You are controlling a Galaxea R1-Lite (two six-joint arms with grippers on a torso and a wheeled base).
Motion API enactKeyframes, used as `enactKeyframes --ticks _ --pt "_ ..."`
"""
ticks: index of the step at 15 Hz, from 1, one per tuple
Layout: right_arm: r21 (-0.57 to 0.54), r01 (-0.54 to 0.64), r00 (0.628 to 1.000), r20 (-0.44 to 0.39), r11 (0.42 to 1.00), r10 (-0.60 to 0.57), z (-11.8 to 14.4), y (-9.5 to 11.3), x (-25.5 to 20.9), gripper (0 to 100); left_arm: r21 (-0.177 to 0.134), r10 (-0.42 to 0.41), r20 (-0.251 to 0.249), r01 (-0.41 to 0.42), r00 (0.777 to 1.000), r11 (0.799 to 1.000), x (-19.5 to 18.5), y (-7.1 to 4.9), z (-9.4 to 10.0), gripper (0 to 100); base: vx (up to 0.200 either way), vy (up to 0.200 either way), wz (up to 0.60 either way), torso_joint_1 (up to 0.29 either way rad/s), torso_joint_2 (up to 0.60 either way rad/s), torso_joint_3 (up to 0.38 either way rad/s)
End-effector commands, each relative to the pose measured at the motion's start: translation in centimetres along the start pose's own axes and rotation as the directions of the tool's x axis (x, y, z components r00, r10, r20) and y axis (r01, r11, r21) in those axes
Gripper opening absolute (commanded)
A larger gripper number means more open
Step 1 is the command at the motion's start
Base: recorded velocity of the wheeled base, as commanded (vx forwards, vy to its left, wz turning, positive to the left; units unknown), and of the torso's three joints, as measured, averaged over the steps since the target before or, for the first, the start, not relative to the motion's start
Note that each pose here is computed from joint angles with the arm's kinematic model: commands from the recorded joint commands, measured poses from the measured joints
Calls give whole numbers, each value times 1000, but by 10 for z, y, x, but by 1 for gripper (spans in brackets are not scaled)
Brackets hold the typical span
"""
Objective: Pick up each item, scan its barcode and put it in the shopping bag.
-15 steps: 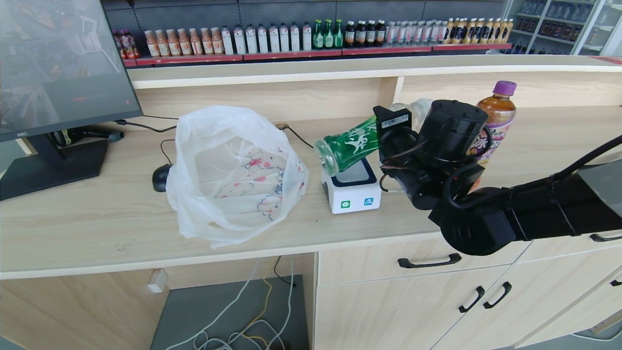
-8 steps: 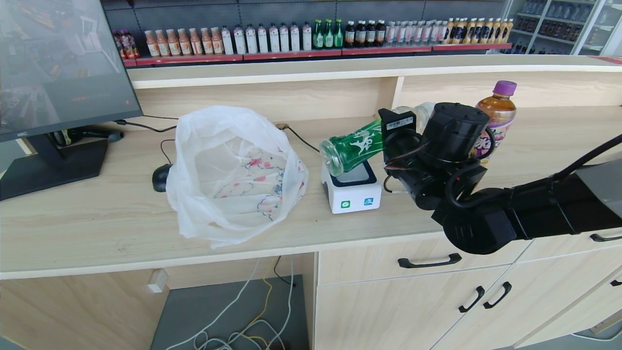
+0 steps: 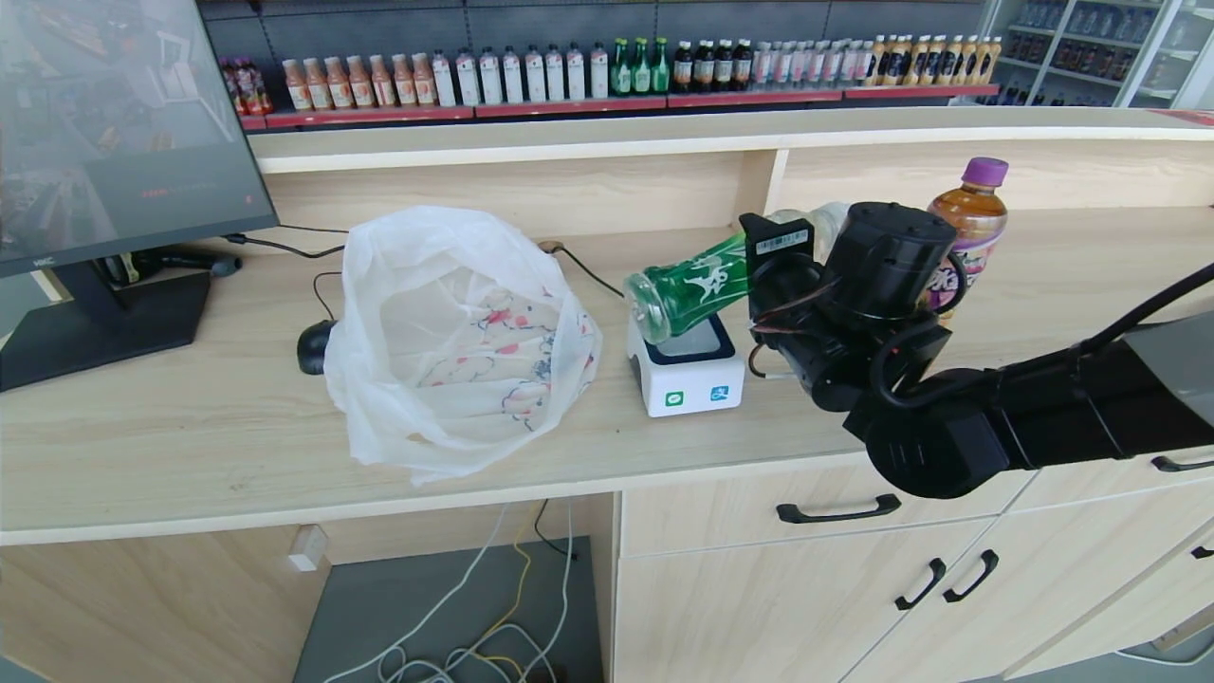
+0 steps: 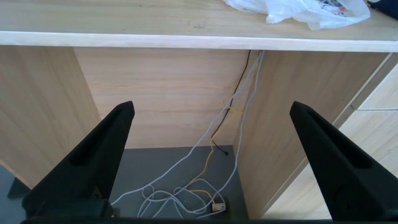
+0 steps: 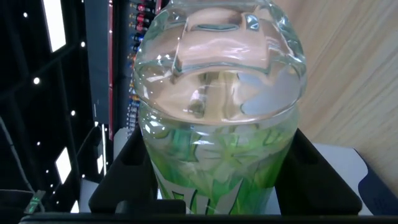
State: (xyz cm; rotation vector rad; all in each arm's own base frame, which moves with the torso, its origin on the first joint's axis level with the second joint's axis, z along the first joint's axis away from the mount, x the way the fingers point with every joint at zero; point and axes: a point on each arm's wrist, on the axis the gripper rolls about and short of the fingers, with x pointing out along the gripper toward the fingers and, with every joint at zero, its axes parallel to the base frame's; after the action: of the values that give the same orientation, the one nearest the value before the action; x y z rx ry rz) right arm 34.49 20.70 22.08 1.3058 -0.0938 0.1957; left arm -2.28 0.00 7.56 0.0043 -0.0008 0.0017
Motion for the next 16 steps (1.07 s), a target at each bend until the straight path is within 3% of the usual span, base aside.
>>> enactKeyframes --ticks 1,5,9,12,16 --pt "4 -4 1000 2 1000 4 1 2 0 0 0 1 1 -1 1000 1000 0 0 0 100 0 0 0 0 0 0" --pt "3 -23 1000 3 1000 23 4 11 -4 0 0 0 1 0 1000 1000 0 0 0 100 0 0 0 0 0 0" --pt "-66 -93 996 -24 994 92 8 38 -17 0 0 0 1 0 1000 1000 0 0 0 100 0 0 0 0 0 0" --pt "-151 -148 989 -48 977 142 7 59 -31 0 0 1 1 -1 1000 1000 0 0 0 100 0 0 0 0 0 0" --pt "-336 -177 984 -40 925 173 7 67 -36 0 0 1 1 -1 1000 1000 0 0 0 100 0 0 0 0 0 0"
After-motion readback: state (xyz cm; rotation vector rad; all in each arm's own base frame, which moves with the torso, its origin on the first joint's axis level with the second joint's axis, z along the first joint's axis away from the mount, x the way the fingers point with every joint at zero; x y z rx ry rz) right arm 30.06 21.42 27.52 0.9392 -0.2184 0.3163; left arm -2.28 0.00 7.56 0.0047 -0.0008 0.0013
